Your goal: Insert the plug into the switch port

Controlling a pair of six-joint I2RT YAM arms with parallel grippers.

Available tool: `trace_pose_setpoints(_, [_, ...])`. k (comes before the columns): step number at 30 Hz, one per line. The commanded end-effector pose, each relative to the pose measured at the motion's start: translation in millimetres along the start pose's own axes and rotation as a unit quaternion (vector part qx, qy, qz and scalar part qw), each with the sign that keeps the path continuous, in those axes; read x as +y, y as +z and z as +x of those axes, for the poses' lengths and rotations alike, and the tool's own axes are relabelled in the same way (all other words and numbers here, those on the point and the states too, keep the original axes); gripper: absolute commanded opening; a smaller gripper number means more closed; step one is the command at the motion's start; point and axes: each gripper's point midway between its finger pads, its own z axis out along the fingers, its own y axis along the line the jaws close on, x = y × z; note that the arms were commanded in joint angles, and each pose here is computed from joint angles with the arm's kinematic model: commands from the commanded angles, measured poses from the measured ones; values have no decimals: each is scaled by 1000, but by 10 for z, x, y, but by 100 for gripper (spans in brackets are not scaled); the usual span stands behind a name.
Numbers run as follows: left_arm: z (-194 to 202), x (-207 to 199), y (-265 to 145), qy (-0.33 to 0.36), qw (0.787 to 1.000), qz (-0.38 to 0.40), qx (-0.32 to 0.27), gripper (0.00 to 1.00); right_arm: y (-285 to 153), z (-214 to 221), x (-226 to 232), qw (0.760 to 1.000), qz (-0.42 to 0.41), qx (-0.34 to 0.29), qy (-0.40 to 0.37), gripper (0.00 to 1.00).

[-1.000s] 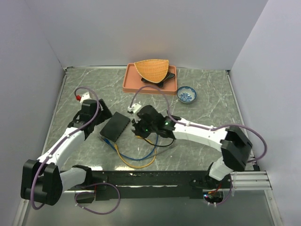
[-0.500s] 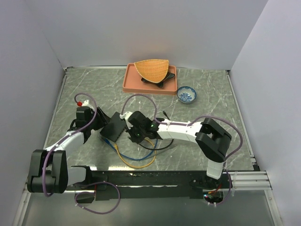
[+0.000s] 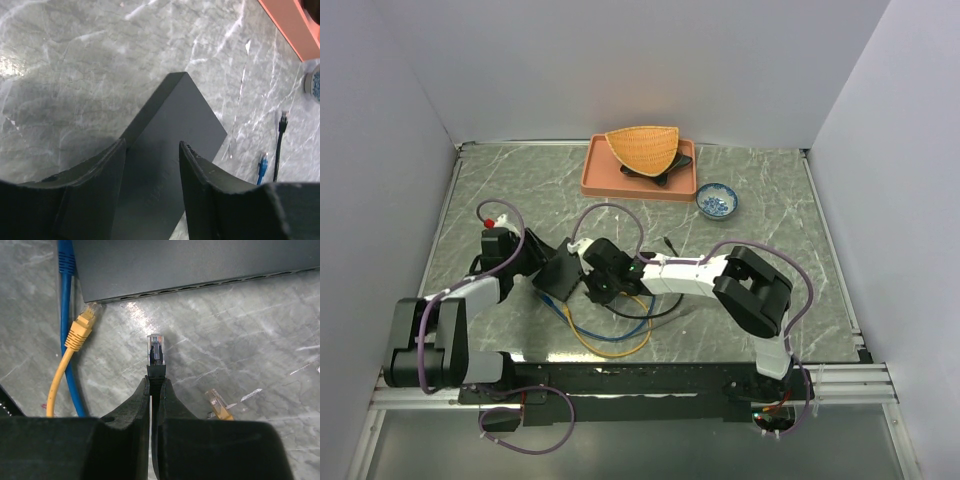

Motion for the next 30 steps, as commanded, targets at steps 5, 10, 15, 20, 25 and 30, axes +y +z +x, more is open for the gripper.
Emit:
trace_pose_setpoints(5, [48,49,117,-41,999,2,0,50,83,-261,90,999,-8,-44,-7,0])
trace_pose_setpoints(10, [95,85,144,-45,999,3,1,50,127,-273,61,998,-5,-61,-10,0])
trace_pose_setpoints(15, [105,108,146,-48,999,-4,3,50,225,-271,29,998,3,-61,-9,0])
trace_pose_setpoints(20, [137,130,160,-52,999,-10,11,50,319,-198,17,999,7,-53,-8,0])
trace_pose_setpoints(25, [162,152,190,-54,998,-13,20,50,337,-178,45,997,7,-71,-11,0])
trace_pose_setpoints(30, [173,170,191,-55,998,-17,22,50,318,-135,41,997,17,-78,-11,0])
